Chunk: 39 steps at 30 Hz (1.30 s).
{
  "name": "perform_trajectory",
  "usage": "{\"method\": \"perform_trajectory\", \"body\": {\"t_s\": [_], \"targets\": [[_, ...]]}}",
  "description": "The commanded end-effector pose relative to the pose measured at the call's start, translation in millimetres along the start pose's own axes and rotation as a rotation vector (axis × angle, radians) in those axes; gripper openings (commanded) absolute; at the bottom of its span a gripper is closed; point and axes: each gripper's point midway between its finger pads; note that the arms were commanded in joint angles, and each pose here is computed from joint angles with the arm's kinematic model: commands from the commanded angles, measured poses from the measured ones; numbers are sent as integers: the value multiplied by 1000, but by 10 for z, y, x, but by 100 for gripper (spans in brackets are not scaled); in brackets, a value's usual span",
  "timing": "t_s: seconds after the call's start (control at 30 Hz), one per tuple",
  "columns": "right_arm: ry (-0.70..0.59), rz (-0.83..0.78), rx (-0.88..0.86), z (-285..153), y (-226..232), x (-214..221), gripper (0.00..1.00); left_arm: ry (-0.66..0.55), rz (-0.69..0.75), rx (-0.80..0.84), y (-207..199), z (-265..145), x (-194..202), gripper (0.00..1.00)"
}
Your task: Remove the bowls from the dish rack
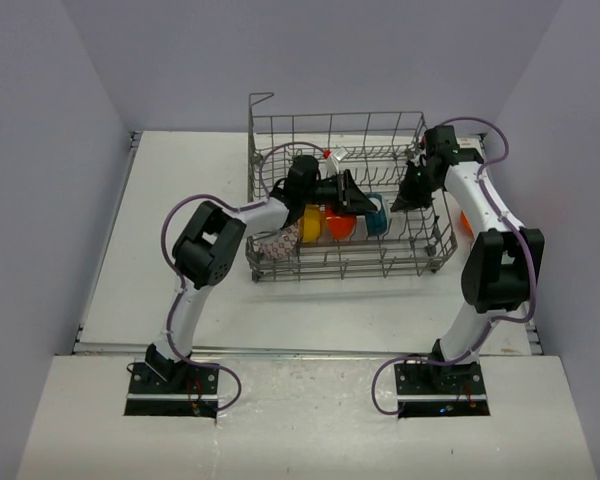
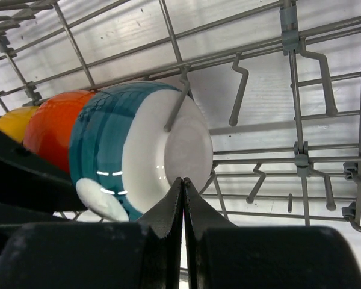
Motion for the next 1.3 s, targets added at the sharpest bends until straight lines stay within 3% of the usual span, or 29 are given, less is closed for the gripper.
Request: {"method": "perform_trajectory", "body": {"t_s": [0.0, 0.13, 0.23, 0.27, 0.53, 0.7, 0.93, 1.0, 1.13, 1.27], "targets": [[16, -27, -214, -283, 520, 72, 0, -80, 188, 112, -485, 71, -310, 33], [23, -20, -260, -316, 600, 103, 0, -86, 178, 94, -477, 99, -359, 32], [36, -16, -268, -291, 613, 134, 0, -81, 169, 92, -451, 118, -363, 3], [37, -16, -266, -285, 613, 140, 0, -82, 164, 91, -428, 119, -369, 0], [19, -16, -241, -284, 575, 128, 0, -99, 177, 109, -457, 100, -372, 0], [-96, -23, -157, -487, 499, -54, 0, -119, 222, 112, -598, 26, -400, 0], [-338, 6, 114, -979, 95, -409, 0, -130, 262, 117, -765, -67, -464, 0], [-360, 10, 203, -1075, -69, -499, 9, -134, 273, 120, -803, -80, -481, 0], [-338, 31, 212, -1077, -196, -566, 26, -139, 290, 124, -896, -104, -509, 0], [-307, 47, 208, -1013, -289, -536, 29, -149, 308, 115, -921, -151, -549, 0]]}}
Point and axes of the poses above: each gripper's point midway between its finger pads, its own z axis out along the fingers, its own y axis along the line the jaws close on, x = y × z, and after that the axes turned 4 degrees about -z, right-handed
